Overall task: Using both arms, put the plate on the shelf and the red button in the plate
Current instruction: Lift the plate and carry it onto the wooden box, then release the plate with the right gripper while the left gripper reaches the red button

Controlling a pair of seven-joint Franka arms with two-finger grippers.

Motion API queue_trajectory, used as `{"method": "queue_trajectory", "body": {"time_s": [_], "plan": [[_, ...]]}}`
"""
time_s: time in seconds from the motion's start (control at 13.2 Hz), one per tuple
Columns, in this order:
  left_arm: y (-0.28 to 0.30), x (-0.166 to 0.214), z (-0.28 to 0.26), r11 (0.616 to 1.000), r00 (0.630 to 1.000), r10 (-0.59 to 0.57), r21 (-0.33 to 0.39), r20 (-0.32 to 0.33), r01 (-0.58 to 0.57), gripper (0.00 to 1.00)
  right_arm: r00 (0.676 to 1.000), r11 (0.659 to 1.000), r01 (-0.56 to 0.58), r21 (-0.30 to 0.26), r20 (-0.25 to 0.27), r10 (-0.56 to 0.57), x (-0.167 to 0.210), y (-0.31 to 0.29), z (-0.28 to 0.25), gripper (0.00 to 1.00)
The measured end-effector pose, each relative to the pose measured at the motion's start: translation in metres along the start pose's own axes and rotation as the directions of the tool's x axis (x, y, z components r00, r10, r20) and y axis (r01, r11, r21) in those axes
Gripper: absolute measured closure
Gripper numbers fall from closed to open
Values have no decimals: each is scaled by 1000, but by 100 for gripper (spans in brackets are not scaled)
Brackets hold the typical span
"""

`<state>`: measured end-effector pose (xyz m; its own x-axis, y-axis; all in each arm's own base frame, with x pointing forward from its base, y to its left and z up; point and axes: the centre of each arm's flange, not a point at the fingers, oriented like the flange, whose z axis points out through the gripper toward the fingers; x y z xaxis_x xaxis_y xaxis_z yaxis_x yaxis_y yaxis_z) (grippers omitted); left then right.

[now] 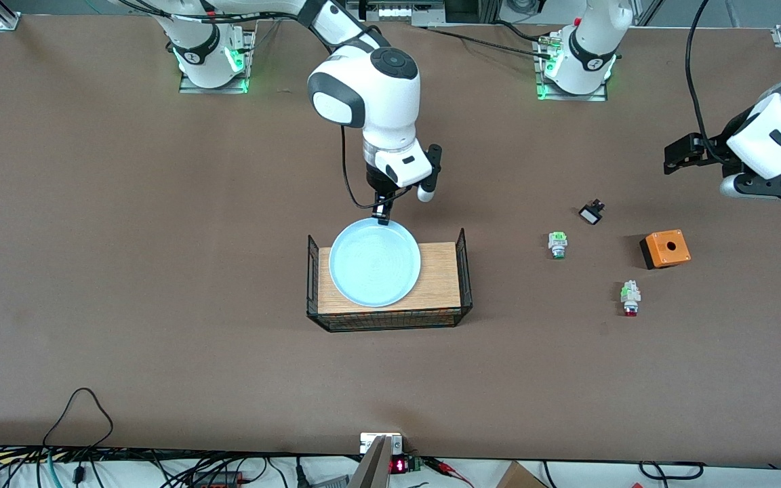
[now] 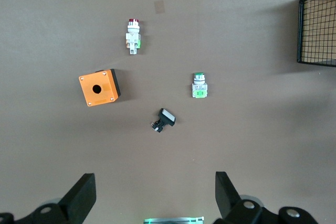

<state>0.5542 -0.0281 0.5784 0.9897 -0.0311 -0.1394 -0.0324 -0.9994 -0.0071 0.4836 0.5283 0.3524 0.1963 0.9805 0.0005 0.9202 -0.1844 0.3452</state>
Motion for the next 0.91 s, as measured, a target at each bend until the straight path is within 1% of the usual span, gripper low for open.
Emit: {"method": "queue_trajectory", "body": {"time_s": [0.15,0.38,0.46,0.53,0.61,0.68,0.84,0.91], "plan": [[0,0,0,1000,1000,-8,0,1,8,0,1000,1000,-6,-1,-2,6,2,-4,-1,95],[0,5,7,1000,1000,-10,0,14,10,0,999,999,-42,-2,-5,42,4,-4,-3,66],[-1,11,11,1000,1000,-11,-2,20,11,0,999,999,-49,-3,-7,49,4,-3,-4,55],[-3,19,17,1000,999,-15,-3,30,15,0,998,999,-54,-6,-13,54,5,-2,-7,46],[-9,31,28,1000,999,-23,-5,48,23,0,997,998,-68,-5,-23,68,6,1,-13,34],[-17,42,45,999,997,-33,-8,75,34,0,995,996,-94,4,-35,94,6,7,-25,23],[-36,67,87,999,992,-46,-15,117,49,0,985,985,-167,47,-35,169,-5,24,-63,1],[-42,81,110,998,992,-52,-18,117,54,0,977,976,-208,68,-26,210,-17,37,-81,0]]}}
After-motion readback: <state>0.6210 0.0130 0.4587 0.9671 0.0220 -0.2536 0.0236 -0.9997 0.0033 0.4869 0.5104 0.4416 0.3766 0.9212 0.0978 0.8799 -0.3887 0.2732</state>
